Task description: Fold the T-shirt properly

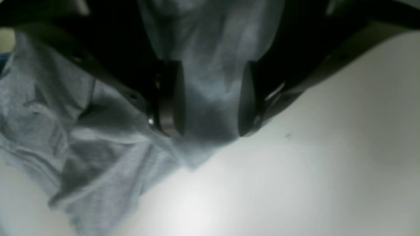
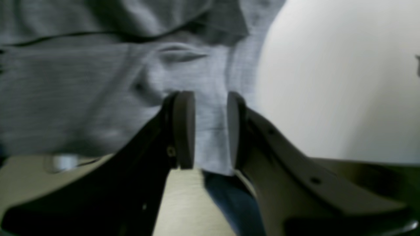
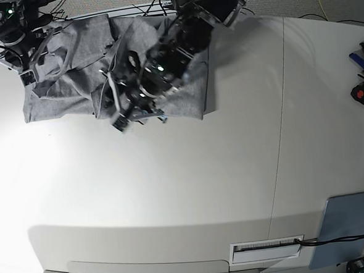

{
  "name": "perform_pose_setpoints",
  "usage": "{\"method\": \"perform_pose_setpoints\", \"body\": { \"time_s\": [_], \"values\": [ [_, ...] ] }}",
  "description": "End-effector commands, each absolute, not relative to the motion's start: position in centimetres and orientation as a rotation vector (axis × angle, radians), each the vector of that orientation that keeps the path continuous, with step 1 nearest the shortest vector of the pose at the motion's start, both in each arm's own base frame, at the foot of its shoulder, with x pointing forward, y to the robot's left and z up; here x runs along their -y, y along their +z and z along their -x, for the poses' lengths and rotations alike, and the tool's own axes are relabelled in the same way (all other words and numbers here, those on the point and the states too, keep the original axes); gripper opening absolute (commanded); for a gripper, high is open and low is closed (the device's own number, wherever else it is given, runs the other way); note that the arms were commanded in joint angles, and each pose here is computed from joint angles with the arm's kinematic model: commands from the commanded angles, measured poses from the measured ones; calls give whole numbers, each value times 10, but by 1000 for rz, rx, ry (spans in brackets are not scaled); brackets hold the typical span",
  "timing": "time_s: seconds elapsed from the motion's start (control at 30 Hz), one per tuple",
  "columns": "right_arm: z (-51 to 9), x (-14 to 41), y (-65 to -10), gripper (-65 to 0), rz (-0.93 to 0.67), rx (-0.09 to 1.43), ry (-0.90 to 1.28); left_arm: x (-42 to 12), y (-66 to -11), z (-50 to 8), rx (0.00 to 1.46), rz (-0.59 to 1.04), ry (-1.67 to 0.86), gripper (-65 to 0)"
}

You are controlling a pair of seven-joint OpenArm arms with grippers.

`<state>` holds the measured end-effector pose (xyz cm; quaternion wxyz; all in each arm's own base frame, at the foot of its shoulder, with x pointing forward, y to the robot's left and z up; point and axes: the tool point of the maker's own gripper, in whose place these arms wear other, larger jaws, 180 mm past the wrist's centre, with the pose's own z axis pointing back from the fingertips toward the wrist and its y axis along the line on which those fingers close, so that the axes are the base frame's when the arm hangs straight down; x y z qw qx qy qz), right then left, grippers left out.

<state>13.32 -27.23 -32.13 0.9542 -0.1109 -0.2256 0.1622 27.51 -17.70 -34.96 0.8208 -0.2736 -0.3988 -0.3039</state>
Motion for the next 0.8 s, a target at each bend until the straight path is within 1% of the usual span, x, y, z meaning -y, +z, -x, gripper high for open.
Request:
{"method": "perform_pose_setpoints", "body": {
  "time_s": [0.0, 0.07, 0.1, 0.37, 0.53, 0.67, 0.77],
  "values": [
    [-131, 262, -320, -478, 173, 455, 359, 178, -329, -281, 901, 642, -632, -395],
    [-119, 245, -326, -478, 65, 417, 376, 162, -328, -281, 900, 680, -602, -395],
    [-113, 241, -327, -478, 44, 401, 381, 154, -328, -279, 899, 692, -591, -395],
    [-73, 237, -338, -478, 4, 288, 420, 104, -351, -246, 856, 673, -585, -395],
    [-71, 213, -336, -478, -132, 312, 421, 87, -358, -223, 829, 650, -595, -395],
    [-73, 201, -335, -478, -174, 349, 372, 77, -365, -209, 803, 635, -604, -395],
    [-68, 190, -339, -478, -210, 347, 328, 72, -372, -204, 785, 620, -611, -395]
  ]
}}
